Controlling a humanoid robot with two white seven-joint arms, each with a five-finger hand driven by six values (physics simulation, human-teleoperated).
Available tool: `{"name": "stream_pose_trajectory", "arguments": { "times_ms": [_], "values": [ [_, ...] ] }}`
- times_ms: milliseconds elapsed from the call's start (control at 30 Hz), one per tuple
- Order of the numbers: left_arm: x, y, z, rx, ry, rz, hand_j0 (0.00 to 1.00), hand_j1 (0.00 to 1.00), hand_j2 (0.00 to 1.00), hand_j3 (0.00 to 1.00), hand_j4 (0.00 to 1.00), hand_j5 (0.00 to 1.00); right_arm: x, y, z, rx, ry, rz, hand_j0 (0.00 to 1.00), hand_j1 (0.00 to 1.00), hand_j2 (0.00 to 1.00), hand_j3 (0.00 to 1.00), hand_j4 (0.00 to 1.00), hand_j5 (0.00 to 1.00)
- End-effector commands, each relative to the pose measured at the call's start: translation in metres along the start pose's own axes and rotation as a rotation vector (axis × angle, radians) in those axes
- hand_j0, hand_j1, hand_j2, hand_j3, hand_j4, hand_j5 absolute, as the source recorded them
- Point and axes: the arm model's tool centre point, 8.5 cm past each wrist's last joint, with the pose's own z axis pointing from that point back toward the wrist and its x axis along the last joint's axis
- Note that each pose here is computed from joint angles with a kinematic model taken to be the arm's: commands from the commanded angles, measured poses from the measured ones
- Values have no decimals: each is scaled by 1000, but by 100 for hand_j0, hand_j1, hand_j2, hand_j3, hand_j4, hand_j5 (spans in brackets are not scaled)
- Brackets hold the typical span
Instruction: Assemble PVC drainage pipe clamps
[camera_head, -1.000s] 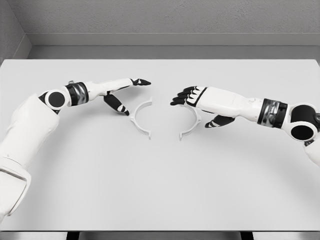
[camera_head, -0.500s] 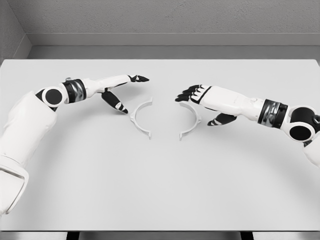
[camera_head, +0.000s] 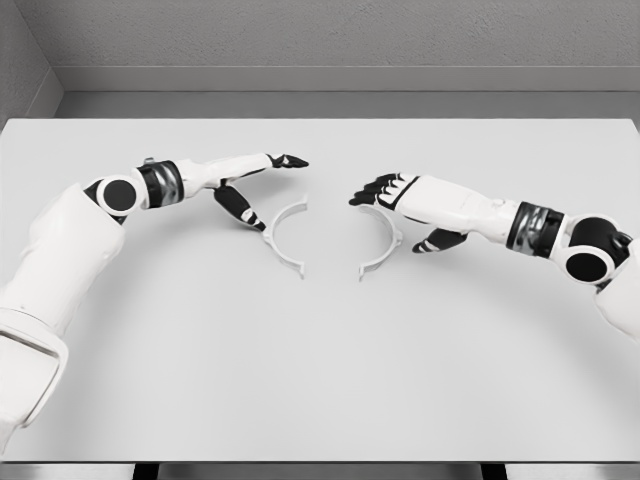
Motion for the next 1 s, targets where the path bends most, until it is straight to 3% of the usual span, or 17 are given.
{"name": "stream_pose_trajectory", "arguments": {
  "times_ms": [0, 467, 500, 967],
  "values": [
    [1, 0, -1, 4, -3, 4, 100, 100, 100, 100, 100, 100, -2, 2, 0, 1, 7, -9, 100, 100, 100, 100, 100, 100],
    [4, 0, -4, 4, -13, 3, 100, 100, 100, 100, 100, 100, -12, 11, -19, 31, 24, -27, 100, 100, 100, 100, 100, 100],
    [4, 0, -4, 4, -13, 3, 100, 100, 100, 100, 100, 100, -12, 9, -19, 10, 23, -27, 100, 100, 100, 100, 100, 100],
    [10, -2, -10, -1, -26, 1, 100, 100, 100, 100, 100, 100, -18, 16, -19, 20, 43, -26, 100, 100, 100, 100, 100, 100]
  ]
}}
